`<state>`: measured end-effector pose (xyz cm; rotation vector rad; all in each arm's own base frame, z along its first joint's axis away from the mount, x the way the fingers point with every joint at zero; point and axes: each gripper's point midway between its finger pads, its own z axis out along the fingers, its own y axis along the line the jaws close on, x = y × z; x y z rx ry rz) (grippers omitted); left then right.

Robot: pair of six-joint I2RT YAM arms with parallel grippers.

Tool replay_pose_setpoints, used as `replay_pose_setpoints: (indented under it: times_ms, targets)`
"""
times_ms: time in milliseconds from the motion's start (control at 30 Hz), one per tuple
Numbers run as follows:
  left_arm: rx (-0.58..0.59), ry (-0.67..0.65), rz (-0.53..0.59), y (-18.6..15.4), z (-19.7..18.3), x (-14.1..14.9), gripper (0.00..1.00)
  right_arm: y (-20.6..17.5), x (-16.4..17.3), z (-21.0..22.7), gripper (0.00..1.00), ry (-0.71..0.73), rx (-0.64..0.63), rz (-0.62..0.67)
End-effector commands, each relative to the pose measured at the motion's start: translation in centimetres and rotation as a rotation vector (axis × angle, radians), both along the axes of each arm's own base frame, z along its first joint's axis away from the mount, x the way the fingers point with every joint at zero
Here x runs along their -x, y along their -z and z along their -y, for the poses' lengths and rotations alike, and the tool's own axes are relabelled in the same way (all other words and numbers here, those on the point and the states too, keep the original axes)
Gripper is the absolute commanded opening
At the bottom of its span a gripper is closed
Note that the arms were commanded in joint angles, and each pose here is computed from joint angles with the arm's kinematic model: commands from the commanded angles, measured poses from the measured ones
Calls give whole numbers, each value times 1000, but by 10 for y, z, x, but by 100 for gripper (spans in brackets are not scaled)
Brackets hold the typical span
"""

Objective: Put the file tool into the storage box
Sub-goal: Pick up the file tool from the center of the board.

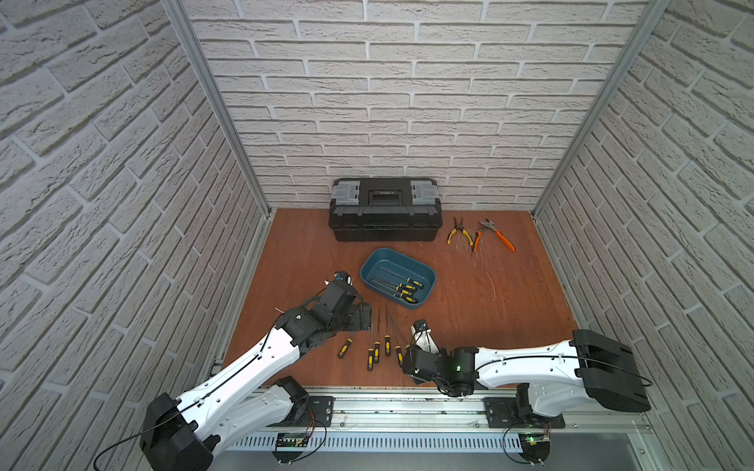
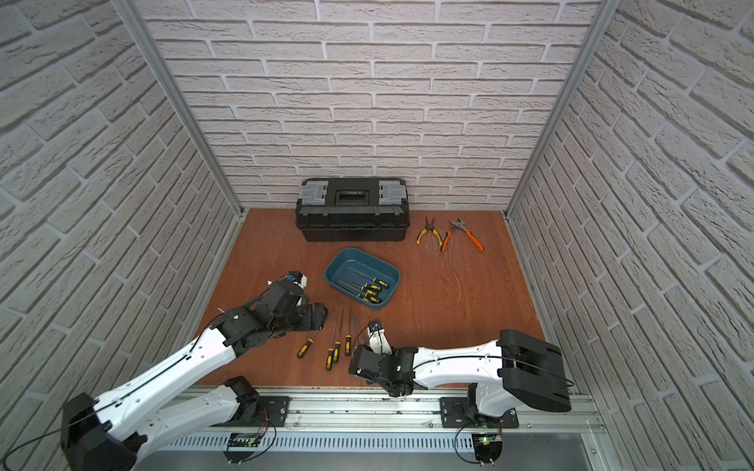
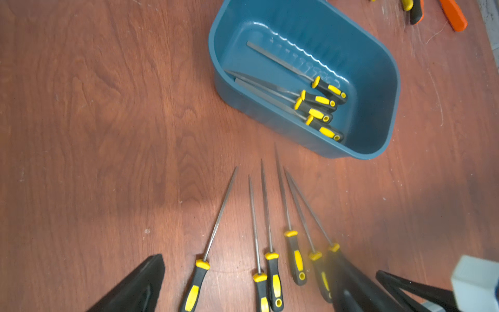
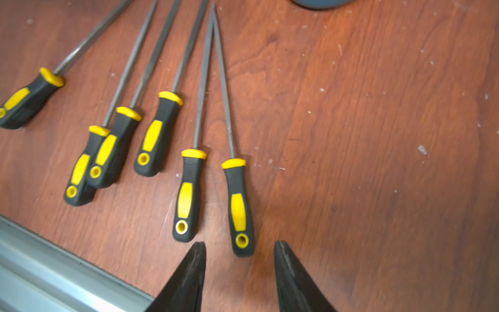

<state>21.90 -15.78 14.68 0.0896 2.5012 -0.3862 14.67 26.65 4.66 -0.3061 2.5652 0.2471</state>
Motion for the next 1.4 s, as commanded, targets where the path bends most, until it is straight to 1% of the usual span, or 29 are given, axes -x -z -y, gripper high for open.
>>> replay_pose_setpoints:
  times_ms: [0, 167, 267, 367, 433, 633, 733, 1000, 1100, 1233, 1367]
  targets:
    - [2, -15, 63, -18, -6, -3, 98, -10, 0, -5, 46, -58, -14, 41]
    - [-30, -40, 51, -16, -22, 9, 98, -12, 5, -18, 50, -145, -62, 42]
    - [-29, -57, 57, -13, -31, 14, 98, -9, 5, -21, 51, -180, -23, 31]
    - [-24, -62, 60, -10, -35, 18, 98, -5, 0, -11, 51, -148, 52, 35]
    - [-25, -62, 59, -10, -35, 19, 98, -5, -3, -10, 51, -141, 57, 42]
    - [-15, -32, 58, -15, -24, 12, 98, 4, -9, -16, 51, -178, 34, 33]
    - [-7, -17, 59, -17, -17, 8, 98, 10, -11, -21, 51, -195, 52, 25]
    - [-9, 7, 47, -12, -4, -3, 98, 44, -14, -12, 48, -128, 102, -21]
    - [-26, 24, 45, -18, 3, -9, 98, 53, -10, -7, 44, -106, 89, -32]
    - [-27, 18, 72, -30, 8, -19, 98, 53, -8, -2, 30, -85, 113, -13]
    - [-2, 10, 110, -44, 12, -26, 98, 43, -9, 2, 17, -81, 159, 26]
